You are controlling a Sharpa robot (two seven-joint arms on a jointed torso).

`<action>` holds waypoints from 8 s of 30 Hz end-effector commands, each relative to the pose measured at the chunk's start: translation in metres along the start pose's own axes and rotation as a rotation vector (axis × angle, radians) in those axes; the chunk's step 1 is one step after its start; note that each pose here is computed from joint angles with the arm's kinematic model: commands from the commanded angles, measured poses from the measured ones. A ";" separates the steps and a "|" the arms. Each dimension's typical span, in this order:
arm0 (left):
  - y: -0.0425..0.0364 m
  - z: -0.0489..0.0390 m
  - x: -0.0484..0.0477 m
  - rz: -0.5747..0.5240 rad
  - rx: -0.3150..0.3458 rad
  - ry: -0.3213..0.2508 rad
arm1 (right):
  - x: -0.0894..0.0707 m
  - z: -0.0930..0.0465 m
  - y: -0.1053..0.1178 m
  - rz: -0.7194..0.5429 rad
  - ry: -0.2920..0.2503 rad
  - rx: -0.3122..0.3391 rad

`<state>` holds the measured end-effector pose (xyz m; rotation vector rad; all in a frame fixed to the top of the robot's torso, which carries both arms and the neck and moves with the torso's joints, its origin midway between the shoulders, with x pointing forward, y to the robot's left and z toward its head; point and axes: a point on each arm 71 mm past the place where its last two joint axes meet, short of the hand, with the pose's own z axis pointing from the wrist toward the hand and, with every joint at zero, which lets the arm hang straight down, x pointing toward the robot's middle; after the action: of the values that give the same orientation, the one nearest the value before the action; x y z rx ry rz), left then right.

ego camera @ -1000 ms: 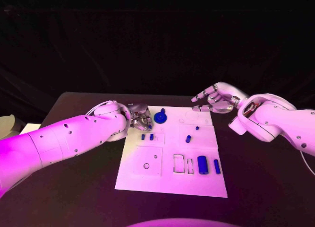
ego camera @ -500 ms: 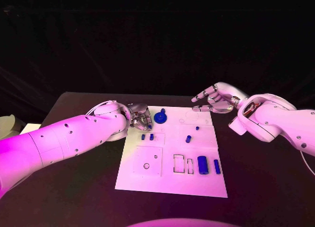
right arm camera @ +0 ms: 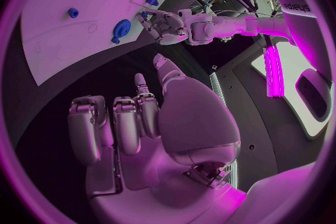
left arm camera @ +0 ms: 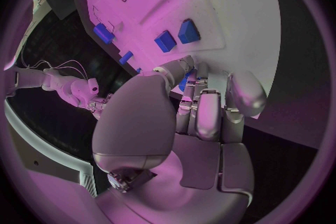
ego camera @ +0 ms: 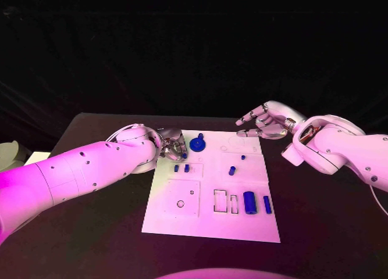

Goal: Assemble the parts on the task board

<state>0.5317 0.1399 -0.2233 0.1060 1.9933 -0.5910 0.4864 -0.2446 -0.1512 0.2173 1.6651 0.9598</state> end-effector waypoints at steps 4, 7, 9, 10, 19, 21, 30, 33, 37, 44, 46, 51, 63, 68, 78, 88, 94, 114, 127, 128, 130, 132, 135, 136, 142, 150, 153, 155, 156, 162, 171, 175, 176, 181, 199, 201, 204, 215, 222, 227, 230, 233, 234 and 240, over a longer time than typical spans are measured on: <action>-0.0004 0.0004 0.0023 0.006 -0.003 0.019 | 0.001 0.000 0.001 -0.002 0.014 -0.005; 0.0001 0.0004 0.0021 0.006 -0.005 0.017 | 0.001 0.000 0.000 -0.002 0.013 -0.004; 0.0010 0.0002 0.0019 0.006 -0.009 0.017 | 0.001 0.000 0.000 -0.002 0.013 -0.002; 0.0014 0.0001 0.0019 0.006 -0.011 0.017 | 0.001 0.000 0.000 -0.002 0.013 -0.001; 0.0079 -0.0029 0.0000 0.004 -0.030 0.005 | -0.002 -0.001 -0.004 -0.006 0.000 0.013; 0.0092 -0.0041 -0.0014 0.001 -0.027 -0.009 | -0.003 -0.001 -0.005 -0.011 -0.001 0.020; 0.0157 -0.0165 -0.0130 -0.078 0.043 -0.100 | -0.006 -0.002 -0.014 -0.104 0.008 0.065; 0.0187 -0.0223 -0.0189 -0.147 0.075 -0.131 | -0.007 -0.003 -0.017 -0.164 0.013 0.077; 0.0249 -0.0309 -0.0293 -0.334 0.124 -0.209 | -0.007 -0.003 -0.019 -0.269 0.018 0.083; 0.0409 -0.0497 -0.0433 -1.006 0.159 -0.423 | 0.001 -0.004 -0.018 -0.489 0.041 0.079; 0.0457 -0.0540 -0.0435 -1.138 0.161 -0.456 | 0.005 -0.004 -0.018 -0.538 0.050 0.078; 0.0516 -0.0643 -0.0397 -1.334 0.195 -0.455 | 0.017 -0.002 -0.017 -0.636 0.074 0.074; 0.0417 -0.0751 -0.0289 -1.429 0.249 -0.381 | 0.046 0.004 -0.022 -0.726 0.142 0.076; 0.0390 -0.0765 -0.0277 -1.436 0.259 -0.369 | 0.053 0.007 -0.023 -0.733 0.167 0.077; 0.0365 -0.0776 -0.0268 -1.441 0.269 -0.355 | 0.060 0.010 -0.025 -0.739 0.188 0.081; 0.0370 -0.0783 -0.0270 -1.442 0.273 -0.352 | 0.070 0.012 -0.027 -0.734 0.224 0.076; 0.0377 -0.0785 -0.0273 -1.441 0.274 -0.355 | 0.075 0.012 -0.027 -0.732 0.244 0.078; 0.0389 -0.0788 -0.0272 -1.441 0.266 -0.354 | 0.082 0.017 -0.023 -0.778 0.217 0.067; 0.0418 -0.0787 -0.0272 -1.441 0.254 -0.355 | 0.075 0.014 -0.011 -0.766 0.128 0.021; 0.0419 -0.0787 -0.0272 -1.441 0.254 -0.354 | 0.074 0.014 -0.010 -0.765 0.122 0.019; 0.0420 -0.0786 -0.0272 -1.441 0.253 -0.354 | 0.072 0.014 -0.009 -0.764 0.114 0.016; 0.0424 -0.0786 -0.0271 -1.441 0.250 -0.353 | 0.070 0.014 -0.007 -0.764 0.106 0.014; 0.0430 -0.0787 -0.0270 -1.441 0.247 -0.352 | 0.066 0.013 -0.004 -0.766 0.097 0.011; 0.0432 -0.0787 -0.0270 -1.441 0.246 -0.352 | 0.064 0.012 -0.002 -0.765 0.094 0.010; 0.0443 -0.0788 -0.0269 -1.441 0.240 -0.352 | 0.059 0.006 0.007 -0.757 0.084 -0.002; 0.0451 -0.0789 -0.0269 -1.441 0.237 -0.351 | 0.073 0.002 0.040 -0.714 0.086 -0.099; 0.0441 -0.0785 -0.0267 -1.442 0.240 -0.348 | 0.084 0.003 0.056 -0.694 0.099 -0.147; 0.0430 -0.0781 -0.0264 -1.443 0.242 -0.344 | 0.093 0.003 0.065 -0.680 0.112 -0.179; 0.0423 -0.0779 -0.0262 -1.443 0.243 -0.342 | 0.100 0.004 0.071 -0.672 0.123 -0.199; 0.0404 -0.0775 -0.0258 -1.445 0.247 -0.336 | 0.129 0.007 0.083 -0.640 0.173 -0.252; 0.0367 -0.0769 -0.0250 -1.447 0.255 -0.325 | 0.173 0.010 0.082 -0.588 0.258 -0.277; 0.0355 -0.0772 -0.0247 -1.448 0.257 -0.321 | 0.185 0.010 0.080 -0.575 0.283 -0.277; 0.0354 -0.0772 -0.0247 -1.448 0.257 -0.321 | 0.187 0.010 0.080 -0.573 0.287 -0.277; 0.0350 -0.0774 -0.0246 -1.449 0.258 -0.318 | 0.193 0.011 0.078 -0.568 0.301 -0.274; 0.0346 -0.0770 -0.0242 -1.450 0.257 -0.311 | 0.202 0.014 0.077 -0.566 0.325 -0.274; 0.0348 -0.0770 -0.0242 -1.450 0.256 -0.311 | 0.203 0.014 0.077 -0.567 0.328 -0.273; 0.0348 -0.0770 -0.0241 -1.451 0.256 -0.310 | 0.204 0.015 0.077 -0.570 0.334 -0.269; 0.0349 -0.0774 -0.0240 -1.451 0.256 -0.307 | 0.211 0.017 0.075 -0.605 0.370 -0.249; 0.0350 -0.0776 -0.0240 -1.451 0.255 -0.307 | 0.212 0.018 0.073 -0.600 0.367 -0.241; 0.0358 -0.0778 -0.0240 -1.451 0.252 -0.307 | 0.210 0.019 0.072 -0.586 0.335 -0.232; 0.0363 -0.0779 -0.0241 -1.451 0.250 -0.307 | 0.207 0.018 0.072 -0.575 0.304 -0.235; 0.0365 -0.0778 -0.0241 -1.451 0.250 -0.307 | 0.205 0.017 0.073 -0.565 0.280 -0.245; 0.0366 -0.0778 -0.0241 -1.451 0.250 -0.307 | 0.204 0.016 0.073 -0.562 0.274 -0.249; 0.0378 -0.0783 -0.0242 -1.450 0.247 -0.310 | 0.187 0.004 0.072 -0.503 0.239 -0.258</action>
<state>0.4924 0.2138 -0.1883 -1.2914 1.4003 -1.5842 0.4035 -0.0823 -0.2439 -0.5354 1.7005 0.7811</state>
